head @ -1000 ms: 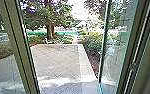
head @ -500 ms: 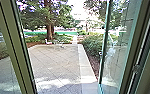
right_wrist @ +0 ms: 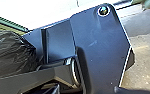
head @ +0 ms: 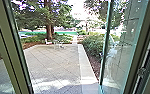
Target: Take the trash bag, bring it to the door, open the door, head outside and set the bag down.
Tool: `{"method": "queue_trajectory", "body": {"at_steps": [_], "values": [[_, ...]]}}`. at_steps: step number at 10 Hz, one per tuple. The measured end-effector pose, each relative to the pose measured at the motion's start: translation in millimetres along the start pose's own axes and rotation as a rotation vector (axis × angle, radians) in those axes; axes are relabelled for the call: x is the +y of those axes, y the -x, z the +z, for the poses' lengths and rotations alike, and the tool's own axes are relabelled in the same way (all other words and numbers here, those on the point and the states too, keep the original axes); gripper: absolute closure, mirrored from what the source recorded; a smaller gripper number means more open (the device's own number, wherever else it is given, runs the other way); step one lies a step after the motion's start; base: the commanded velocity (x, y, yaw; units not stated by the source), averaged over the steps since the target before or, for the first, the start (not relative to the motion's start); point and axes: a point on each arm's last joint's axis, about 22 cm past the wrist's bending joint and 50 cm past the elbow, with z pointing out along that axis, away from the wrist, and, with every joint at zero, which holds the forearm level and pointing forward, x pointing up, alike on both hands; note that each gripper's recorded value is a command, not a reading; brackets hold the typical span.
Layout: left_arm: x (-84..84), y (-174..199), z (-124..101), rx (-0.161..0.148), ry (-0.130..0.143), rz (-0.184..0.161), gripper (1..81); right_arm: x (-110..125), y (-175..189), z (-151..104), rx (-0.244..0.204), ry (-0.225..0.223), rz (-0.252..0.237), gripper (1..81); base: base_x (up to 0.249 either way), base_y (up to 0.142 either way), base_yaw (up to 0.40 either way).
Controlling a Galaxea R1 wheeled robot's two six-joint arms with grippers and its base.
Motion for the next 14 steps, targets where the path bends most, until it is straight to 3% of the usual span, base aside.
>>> {"method": "queue_trajectory", "body": {"at_steps": [7,9,12,13,14], "values": [[1.3,-4,1,0.005,0.001,0.003,81.1,3,-5,0,0.006,0.003,-0.003,1.0,0.096,0.000,0.000],[-9.6,4,-3,-0.006,-0.015,0.002,81.1,-12,3,2,-0.002,-0.018,0.002,1.0,0.095,0.000,0.000],[-1.8,1,-1,0.002,-0.004,0.002,81.1,-6,2,1,0.000,-0.009,-0.001,1.0,0.096,0.000,0.000],[8.4,-1,2,0.004,0.012,0.001,81.1,9,-1,-2,0.002,0.012,-0.003,1.0,0.095,0.000,0.000],[4.3,5,0,-0.001,0.006,0.000,81.1,6,5,-2,-0.002,0.008,-0.002,1.0,0.096,0.000,0.000]]}}
